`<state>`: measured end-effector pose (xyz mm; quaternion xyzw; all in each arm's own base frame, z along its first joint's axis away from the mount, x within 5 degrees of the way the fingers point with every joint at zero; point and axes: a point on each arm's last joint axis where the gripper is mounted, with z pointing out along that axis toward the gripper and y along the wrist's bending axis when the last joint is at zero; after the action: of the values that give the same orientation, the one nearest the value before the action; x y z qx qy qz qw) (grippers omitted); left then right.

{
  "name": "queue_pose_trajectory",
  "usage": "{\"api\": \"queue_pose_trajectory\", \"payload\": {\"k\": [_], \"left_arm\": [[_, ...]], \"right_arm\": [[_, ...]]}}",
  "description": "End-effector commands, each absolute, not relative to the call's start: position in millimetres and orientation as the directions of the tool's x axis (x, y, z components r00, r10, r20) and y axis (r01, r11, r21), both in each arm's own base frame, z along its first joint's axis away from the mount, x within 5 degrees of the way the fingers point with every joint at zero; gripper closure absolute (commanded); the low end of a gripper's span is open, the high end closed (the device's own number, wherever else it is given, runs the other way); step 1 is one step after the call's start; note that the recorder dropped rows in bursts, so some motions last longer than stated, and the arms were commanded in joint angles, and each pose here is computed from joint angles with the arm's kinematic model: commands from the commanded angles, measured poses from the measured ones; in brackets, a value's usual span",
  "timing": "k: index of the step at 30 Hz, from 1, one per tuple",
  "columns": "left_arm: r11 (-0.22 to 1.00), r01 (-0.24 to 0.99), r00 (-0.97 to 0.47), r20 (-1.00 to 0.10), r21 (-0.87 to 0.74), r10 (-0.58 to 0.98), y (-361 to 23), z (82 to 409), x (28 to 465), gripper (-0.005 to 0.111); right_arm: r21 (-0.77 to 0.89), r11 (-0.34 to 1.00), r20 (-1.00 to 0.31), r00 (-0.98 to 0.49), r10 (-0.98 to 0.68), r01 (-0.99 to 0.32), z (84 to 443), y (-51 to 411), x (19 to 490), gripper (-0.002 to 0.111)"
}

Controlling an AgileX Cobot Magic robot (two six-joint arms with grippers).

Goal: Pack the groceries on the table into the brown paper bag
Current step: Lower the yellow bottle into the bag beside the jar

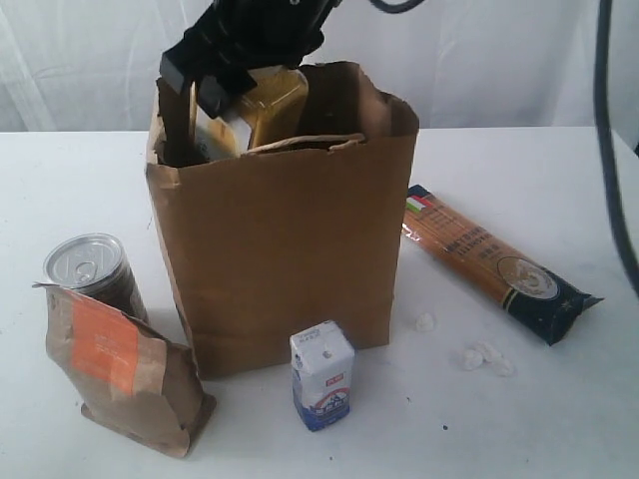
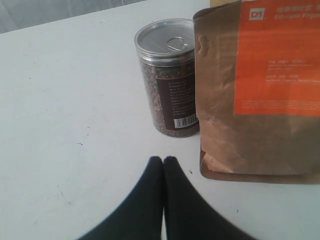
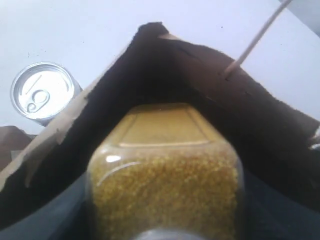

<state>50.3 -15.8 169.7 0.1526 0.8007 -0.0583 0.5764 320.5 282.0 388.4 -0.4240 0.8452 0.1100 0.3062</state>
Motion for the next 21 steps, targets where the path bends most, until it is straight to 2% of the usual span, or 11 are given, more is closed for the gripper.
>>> {"api": "queue_pose_trajectory", "payload": {"k": [1,5,10,18,21], "left_arm": [[0.948,0.308,-0.288,-0.942,0.08,0.173,-15.6,168.9,50.2,0.107],[0.948,0.308,-0.288,-0.942,0.08,0.173,-15.6,168.9,50.2,0.107],[0.948,0.308,-0.288,-0.942,0.08,0.173,-15.6,168.9,50.2,0.107],[0.948,0.308,-0.288,-0.942,0.08,0.173,-15.6,168.9,50.2,0.107],[0.948,0.308,-0.288,-0.942,0.08,0.173,-15.6,168.9,50.2,0.107]], "right_arm": [[-0.043,0.609,-0.625,-0.454,-0.635,-0.792,376.8,292.6,328.0,0.108],[-0.018,0.604,-0.592,-0.478,-0.648,-0.797,363.6,297.3,331.3,0.108],[-0.043,0.607,-0.592,-0.47,-0.655,-0.793,366.1,294.7,331.4,0.108],[-0.194,0.635,-0.651,-0.386,-0.653,-0.748,418.6,266.8,317.7,0.108],[-0.217,0.655,-0.641,-0.401,-0.655,-0.724,430.4,249.9,315.1,0.108]]}}
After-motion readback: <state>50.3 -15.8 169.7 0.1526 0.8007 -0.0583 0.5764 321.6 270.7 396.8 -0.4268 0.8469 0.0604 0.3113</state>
